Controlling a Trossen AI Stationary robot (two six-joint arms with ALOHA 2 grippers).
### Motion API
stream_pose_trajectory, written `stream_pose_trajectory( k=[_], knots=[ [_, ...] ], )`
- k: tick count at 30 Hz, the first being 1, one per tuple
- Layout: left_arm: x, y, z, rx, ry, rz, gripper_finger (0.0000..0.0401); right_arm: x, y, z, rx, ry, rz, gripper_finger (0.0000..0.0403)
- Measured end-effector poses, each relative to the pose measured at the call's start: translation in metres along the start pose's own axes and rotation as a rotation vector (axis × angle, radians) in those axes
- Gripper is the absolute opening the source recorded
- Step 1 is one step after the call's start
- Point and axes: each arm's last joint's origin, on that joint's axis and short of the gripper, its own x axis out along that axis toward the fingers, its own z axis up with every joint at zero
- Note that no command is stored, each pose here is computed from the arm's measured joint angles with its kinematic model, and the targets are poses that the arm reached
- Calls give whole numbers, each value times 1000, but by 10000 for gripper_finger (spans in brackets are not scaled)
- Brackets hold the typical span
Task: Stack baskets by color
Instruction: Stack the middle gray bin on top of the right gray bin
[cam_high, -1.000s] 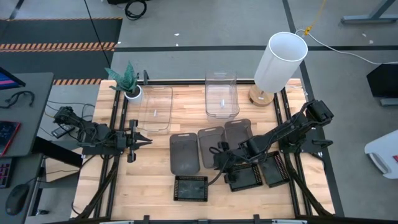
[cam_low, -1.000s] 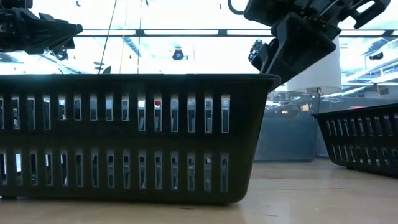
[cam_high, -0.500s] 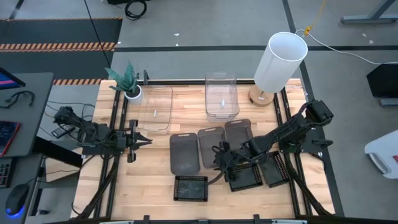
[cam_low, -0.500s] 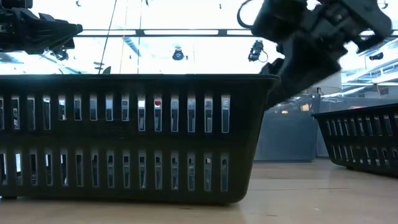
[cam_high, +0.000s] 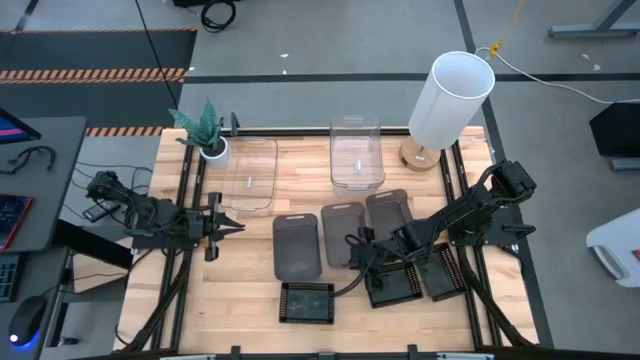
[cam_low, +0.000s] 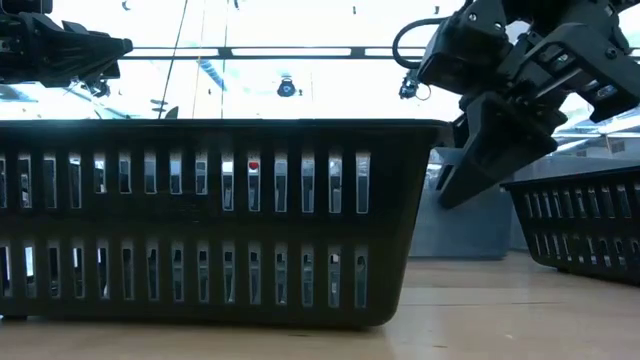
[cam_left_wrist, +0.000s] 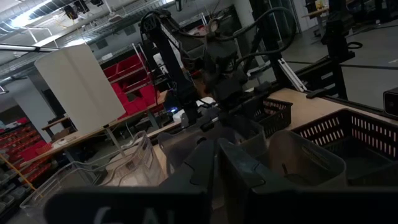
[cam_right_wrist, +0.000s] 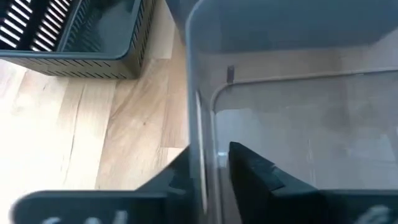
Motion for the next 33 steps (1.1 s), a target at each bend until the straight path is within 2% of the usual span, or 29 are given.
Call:
stream_pose_trajectory(
  k=[4, 6, 9, 16, 24, 33],
  knots=[
    [0, 0, 0, 0, 0, 0, 34, 0, 1, 0, -29, 10, 34, 21],
    [0, 0, 0, -1, 0, 0, 34, 0, 1, 0, -40, 13, 46, 9],
    [0, 0, 0, -1, -1, 0, 30, -2, 4, 6, -43, 21, 60, 16],
    [0, 0, 0, -1, -1, 0, 27, -16, 20, 39, -104, 59, 69, 8],
    [0, 0, 0, 0, 0, 0, 33, -50, 45, 68, -231, 134, -57, 5],
    [0, 0, 0, -1, -1, 0, 27, -101, 63, 64, -225, 124, -113, 6]
  ],
)
